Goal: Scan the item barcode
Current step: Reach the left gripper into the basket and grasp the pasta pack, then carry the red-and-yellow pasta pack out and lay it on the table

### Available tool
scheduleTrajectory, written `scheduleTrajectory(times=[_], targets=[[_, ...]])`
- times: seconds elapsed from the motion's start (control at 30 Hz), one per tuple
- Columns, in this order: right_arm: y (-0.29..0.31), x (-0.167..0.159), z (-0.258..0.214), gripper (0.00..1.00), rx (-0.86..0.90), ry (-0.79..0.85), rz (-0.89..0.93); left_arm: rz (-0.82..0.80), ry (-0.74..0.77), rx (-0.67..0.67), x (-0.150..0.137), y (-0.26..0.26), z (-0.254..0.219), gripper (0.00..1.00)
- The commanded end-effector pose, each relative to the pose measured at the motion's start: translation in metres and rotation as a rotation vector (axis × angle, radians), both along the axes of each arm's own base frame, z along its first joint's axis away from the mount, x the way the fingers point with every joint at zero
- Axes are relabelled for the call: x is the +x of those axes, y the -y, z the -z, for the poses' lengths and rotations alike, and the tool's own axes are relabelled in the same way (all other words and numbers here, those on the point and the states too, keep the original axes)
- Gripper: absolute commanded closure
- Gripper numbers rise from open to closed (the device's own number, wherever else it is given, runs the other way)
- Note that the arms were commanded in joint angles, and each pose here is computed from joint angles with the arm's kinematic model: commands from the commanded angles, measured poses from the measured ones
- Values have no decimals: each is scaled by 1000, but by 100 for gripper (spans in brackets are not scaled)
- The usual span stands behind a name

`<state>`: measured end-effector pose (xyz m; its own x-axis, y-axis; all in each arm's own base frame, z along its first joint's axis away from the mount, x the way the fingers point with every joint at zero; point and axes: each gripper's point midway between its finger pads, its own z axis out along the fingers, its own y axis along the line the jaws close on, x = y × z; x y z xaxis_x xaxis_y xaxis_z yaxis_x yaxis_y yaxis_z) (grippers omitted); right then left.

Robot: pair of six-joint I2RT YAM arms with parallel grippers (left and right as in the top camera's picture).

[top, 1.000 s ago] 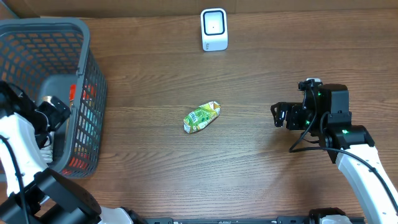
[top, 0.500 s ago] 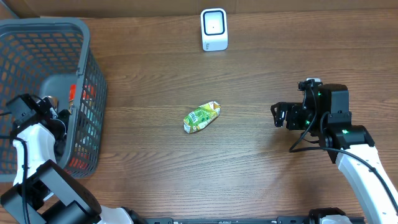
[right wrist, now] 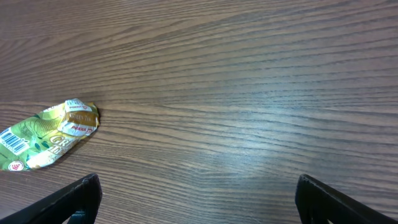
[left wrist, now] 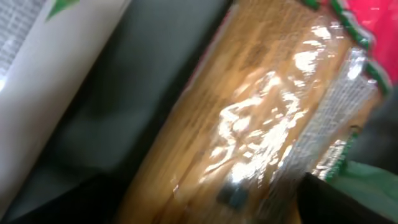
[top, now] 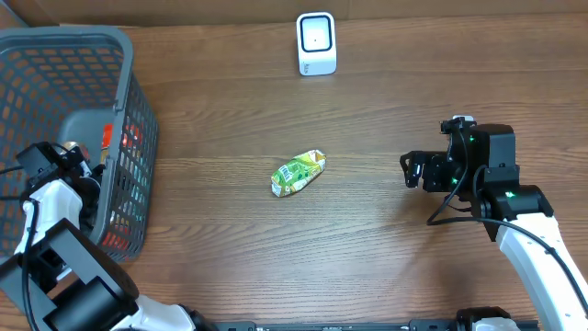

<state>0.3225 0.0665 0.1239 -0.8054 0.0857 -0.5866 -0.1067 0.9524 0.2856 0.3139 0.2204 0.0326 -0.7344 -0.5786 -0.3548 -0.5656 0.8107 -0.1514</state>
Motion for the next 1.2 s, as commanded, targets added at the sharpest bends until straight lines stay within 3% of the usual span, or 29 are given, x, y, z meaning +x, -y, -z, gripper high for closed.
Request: scheduleTrajectory(times=[0.0, 0.17, 0.27, 0.5, 0.73, 0.97, 1.17], targets=[[-1, 5, -7, 0, 9, 18, 1, 38, -134, -71, -22, 17, 46, 31], [-1, 5, -7, 0, 9, 19, 1, 37, -132, -69, -21, 16, 45, 76], [-1, 5, -7, 0, 9, 20, 1, 30, -137, -78, -20, 16, 41, 96], [-1, 5, -7, 0, 9, 22, 1, 26, -148, -88, -4, 3, -8, 96], [-1, 6, -8, 0, 9, 22, 1, 24, -79, -55, 23, -15, -122, 96], [-1, 5, -7, 0, 9, 22, 1, 63, 181, -32, 44, 2, -263, 96], [-1, 5, -7, 0, 9, 22, 1, 190, 418, -46, 38, 62, -364, 96]])
